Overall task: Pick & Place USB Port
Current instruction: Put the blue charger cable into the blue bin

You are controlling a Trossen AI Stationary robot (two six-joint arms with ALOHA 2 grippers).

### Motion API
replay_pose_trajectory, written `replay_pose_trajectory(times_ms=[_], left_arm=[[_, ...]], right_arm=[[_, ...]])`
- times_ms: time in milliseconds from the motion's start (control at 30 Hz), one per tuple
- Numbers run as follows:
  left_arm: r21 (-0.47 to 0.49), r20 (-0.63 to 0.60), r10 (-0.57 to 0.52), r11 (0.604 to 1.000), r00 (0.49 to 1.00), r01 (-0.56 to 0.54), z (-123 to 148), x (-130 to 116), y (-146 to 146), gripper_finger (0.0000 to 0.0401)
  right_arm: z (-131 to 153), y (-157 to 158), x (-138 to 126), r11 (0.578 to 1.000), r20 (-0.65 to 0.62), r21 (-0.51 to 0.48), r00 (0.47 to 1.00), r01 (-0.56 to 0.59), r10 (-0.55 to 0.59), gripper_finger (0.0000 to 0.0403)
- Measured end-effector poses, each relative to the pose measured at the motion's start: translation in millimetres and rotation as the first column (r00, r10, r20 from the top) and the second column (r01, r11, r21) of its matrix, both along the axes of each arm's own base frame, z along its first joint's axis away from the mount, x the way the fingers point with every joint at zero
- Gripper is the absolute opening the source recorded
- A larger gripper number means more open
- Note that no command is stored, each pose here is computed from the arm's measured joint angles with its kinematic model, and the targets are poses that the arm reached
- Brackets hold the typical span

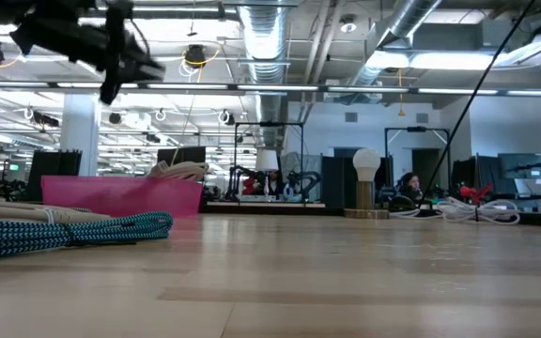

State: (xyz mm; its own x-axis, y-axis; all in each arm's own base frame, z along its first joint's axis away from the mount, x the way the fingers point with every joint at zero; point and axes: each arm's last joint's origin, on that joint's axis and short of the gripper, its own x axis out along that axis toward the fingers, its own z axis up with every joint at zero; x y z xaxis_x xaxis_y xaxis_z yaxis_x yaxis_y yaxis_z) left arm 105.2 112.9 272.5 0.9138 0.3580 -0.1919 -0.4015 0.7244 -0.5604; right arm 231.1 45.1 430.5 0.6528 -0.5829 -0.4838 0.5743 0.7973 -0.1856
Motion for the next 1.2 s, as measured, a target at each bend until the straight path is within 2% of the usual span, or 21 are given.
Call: replay_pose_trajectory(times_ms=[100,233,533,833,1033,1200], left_arm=[[0.061,0.122,-0.117,0.992,0.986,0.110,16,1,-11,0.0086],[0.177,0.218,-0.213,0.968,0.952,0.176,33,0,-29,0.0086],[0.274,0.332,-0.248,0.949,0.910,0.158,60,-9,-61,0.0085],[0.267,0.357,-0.344,0.929,0.869,0.258,69,-1,-78,0.0085],[0.253,0.331,-0.404,0.909,0.853,0.332,65,14,-91,0.0085],[0.349,0.277,-0.441,0.874,0.854,0.338,64,23,-109,0.0085]], right_arm=[[0,0,0,1.000,-0.001,0.003,1.000,-0.003,0.003,0.0127],[-1,1,0,0.999,-0.007,0.022,1.000,-0.025,0.025,0.0127],[-1,4,0,0.999,-0.008,0.028,0.999,-0.042,0.042,0.0127],[-2,8,1,0.985,-0.017,0.115,0.991,-0.127,0.130,0.0127],[-3,12,2,0.949,-0.029,0.221,0.971,-0.225,0.237,0.0127],[-2,13,3,0.946,-0.005,0.224,0.971,-0.232,0.240,0.0127]])
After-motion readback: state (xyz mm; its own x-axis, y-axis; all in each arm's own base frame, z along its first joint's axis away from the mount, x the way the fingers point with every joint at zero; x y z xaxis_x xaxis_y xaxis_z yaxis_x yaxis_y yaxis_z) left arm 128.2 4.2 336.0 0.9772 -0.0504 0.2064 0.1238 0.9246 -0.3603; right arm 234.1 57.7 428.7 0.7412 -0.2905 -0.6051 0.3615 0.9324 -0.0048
